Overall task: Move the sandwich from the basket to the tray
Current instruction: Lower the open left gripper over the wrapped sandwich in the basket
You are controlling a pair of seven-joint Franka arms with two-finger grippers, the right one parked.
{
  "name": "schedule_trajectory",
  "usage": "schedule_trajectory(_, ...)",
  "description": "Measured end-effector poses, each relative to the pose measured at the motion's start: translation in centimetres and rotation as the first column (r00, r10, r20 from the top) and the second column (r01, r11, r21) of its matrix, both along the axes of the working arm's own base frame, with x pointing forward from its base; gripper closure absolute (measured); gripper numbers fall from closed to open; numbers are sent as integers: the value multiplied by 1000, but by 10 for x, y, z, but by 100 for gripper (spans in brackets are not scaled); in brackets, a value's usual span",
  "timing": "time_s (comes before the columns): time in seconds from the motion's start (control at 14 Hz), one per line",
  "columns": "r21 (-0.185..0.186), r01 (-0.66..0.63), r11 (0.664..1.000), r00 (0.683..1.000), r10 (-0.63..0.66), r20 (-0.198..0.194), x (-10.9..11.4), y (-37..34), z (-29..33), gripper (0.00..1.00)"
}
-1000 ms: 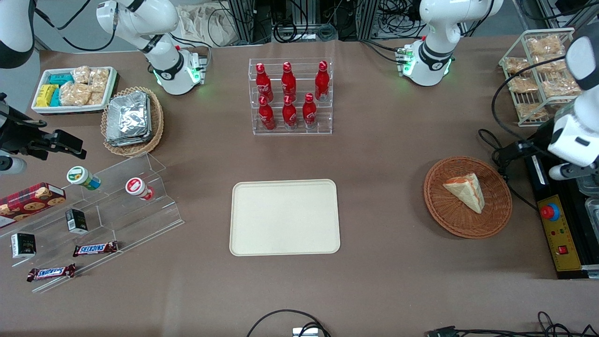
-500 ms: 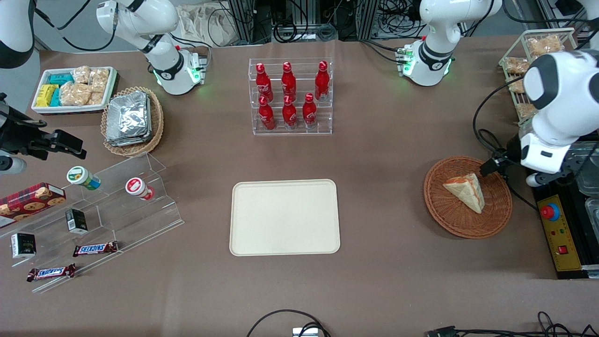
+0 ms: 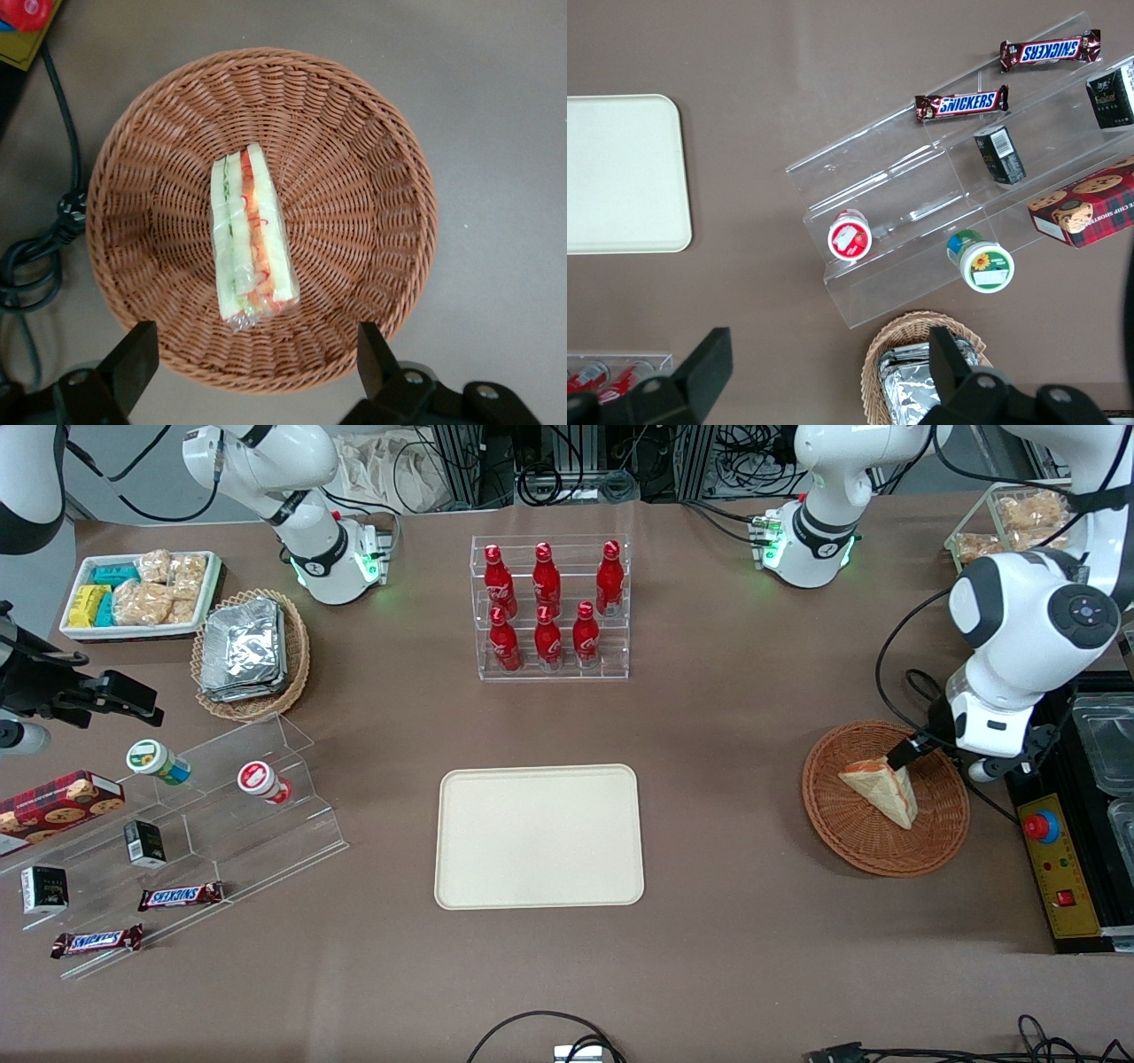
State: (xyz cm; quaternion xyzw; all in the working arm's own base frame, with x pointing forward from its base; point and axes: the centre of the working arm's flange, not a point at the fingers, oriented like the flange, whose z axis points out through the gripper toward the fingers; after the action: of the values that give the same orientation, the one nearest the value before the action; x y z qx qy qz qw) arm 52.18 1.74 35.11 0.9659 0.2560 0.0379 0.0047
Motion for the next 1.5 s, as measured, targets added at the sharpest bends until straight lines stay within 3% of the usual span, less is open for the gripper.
schedule_trajectory(0.5,-14,-109,994,991,110,77,-11,27,-90,1)
schedule_trajectory(1.0,-26,-169,985,982,171,78,-13,28,-119,4)
schedule_trajectory(1.07,-28,-181,983,980,183,79,-13,27,-119,8)
schedule_trajectory(1.36,-36,-208,977,974,210,85,-11,22,-117,52)
schedule_trajectory(1.5,-37,-204,978,974,207,94,-9,20,-114,64)
